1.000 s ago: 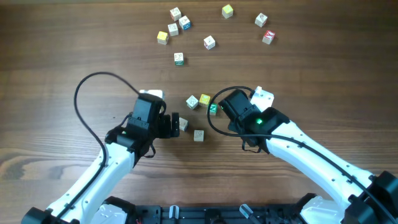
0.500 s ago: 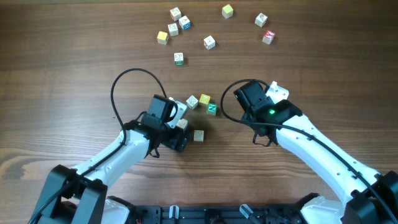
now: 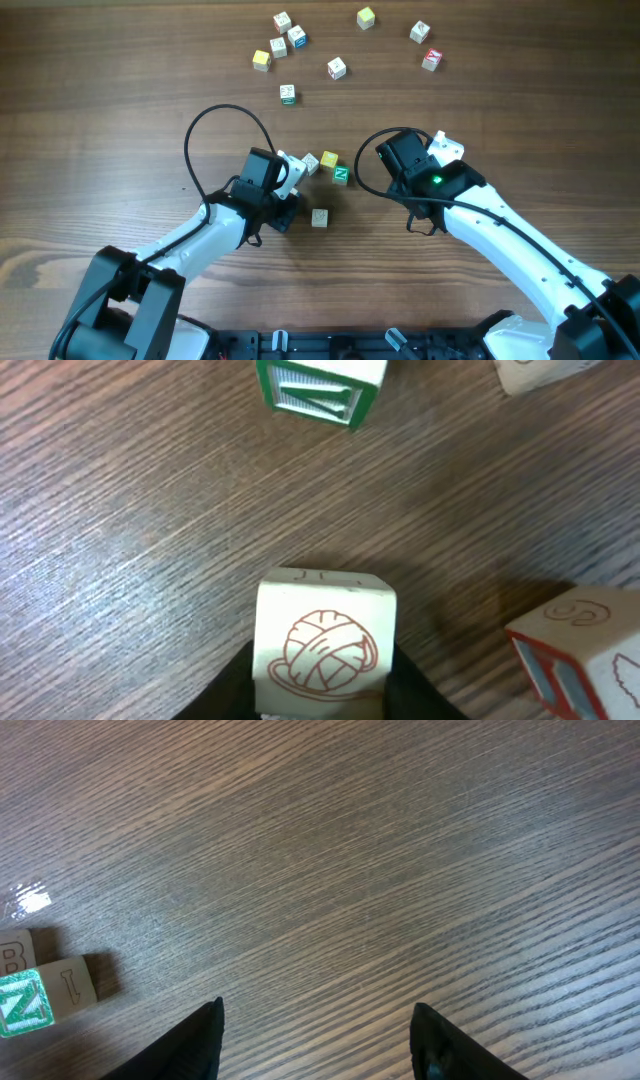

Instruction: Form a circle

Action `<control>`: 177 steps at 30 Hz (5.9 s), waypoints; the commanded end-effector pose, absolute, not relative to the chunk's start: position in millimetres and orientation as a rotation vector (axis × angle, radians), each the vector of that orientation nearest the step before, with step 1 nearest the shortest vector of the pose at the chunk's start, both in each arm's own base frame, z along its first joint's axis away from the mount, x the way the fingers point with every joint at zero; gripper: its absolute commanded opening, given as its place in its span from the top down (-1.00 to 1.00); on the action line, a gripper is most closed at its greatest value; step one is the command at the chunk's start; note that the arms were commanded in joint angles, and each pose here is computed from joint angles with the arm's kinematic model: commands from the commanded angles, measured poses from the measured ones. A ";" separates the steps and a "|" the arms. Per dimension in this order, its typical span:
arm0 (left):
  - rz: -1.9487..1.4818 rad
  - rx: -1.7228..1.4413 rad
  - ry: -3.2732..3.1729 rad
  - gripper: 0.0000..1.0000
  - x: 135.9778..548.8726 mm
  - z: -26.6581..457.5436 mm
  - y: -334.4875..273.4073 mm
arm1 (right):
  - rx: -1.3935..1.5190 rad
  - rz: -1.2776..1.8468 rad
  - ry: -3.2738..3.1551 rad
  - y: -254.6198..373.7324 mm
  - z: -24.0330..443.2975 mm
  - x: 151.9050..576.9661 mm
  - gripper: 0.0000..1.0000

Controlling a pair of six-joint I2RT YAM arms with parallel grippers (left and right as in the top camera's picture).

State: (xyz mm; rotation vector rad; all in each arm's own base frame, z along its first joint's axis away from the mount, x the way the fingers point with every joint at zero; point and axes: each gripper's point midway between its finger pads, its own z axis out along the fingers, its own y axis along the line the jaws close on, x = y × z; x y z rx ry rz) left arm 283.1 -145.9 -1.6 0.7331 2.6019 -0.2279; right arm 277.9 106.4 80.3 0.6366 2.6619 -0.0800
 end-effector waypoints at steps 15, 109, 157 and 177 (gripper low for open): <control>-0.220 0.878 2.473 0.92 296.5 0.3 -156.1 | 0.626 -0.120 2.661 101.9 78.8 278.6 -0.31; -0.648 0.094 2.583 0.92 271.4 77.6 -154.0 | 0.725 0.060 2.779 110.5 70.5 270.2 -0.29; -0.824 0.800 2.435 0.92 266.6 32.2 -207.0 | 0.526 0.149 2.883 122.0 68.7 263.8 0.13; -0.666 0.759 2.495 0.92 278.6 10.4 -191.6 | 0.522 0.170 2.893 124.7 68.6 262.5 0.17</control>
